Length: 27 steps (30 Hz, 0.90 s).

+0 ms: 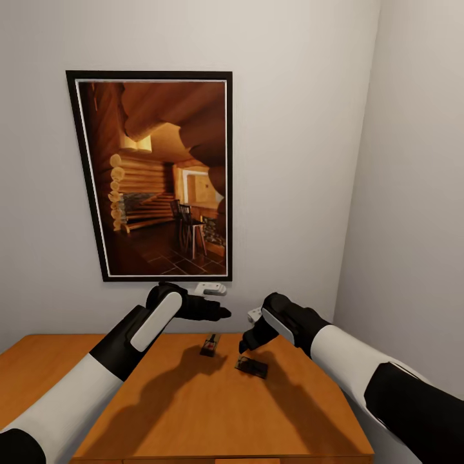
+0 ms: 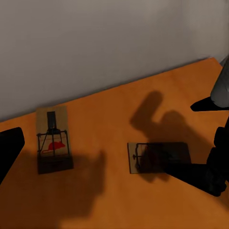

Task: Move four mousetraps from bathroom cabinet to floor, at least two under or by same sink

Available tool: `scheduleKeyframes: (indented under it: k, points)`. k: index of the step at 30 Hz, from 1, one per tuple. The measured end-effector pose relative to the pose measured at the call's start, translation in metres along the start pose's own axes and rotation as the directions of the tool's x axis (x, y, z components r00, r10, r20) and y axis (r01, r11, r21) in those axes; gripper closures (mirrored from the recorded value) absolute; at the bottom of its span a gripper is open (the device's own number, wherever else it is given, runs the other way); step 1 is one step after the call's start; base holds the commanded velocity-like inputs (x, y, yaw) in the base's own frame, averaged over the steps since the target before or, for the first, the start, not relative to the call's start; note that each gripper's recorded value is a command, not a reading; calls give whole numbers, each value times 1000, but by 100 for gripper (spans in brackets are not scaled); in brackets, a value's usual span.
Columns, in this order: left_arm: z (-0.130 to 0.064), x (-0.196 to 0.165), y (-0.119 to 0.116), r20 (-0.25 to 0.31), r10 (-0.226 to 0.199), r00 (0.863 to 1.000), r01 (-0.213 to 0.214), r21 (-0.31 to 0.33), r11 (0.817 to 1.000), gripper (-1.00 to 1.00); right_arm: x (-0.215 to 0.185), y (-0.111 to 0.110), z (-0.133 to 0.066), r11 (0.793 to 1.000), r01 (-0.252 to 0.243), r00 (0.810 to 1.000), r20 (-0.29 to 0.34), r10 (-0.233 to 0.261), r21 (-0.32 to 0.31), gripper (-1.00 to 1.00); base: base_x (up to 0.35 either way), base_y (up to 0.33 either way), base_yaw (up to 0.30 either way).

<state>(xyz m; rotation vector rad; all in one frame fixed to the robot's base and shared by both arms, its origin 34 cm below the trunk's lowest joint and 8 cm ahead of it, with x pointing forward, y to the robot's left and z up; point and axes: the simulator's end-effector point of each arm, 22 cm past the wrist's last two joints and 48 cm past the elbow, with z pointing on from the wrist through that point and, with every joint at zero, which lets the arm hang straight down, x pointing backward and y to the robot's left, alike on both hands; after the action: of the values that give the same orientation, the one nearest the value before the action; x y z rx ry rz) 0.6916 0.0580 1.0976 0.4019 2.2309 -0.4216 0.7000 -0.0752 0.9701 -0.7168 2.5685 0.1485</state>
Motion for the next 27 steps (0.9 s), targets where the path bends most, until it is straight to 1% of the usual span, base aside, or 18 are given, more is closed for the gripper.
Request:
scheduleKeyframes:
  k: [27]
  points:
    - [0, 1, 1, -3, 3, 1000, -3, -7, 1000, -100, -2, 3, -1, 1000, 7, 1000, 6, -7, -4, -100, 0, 0, 0]
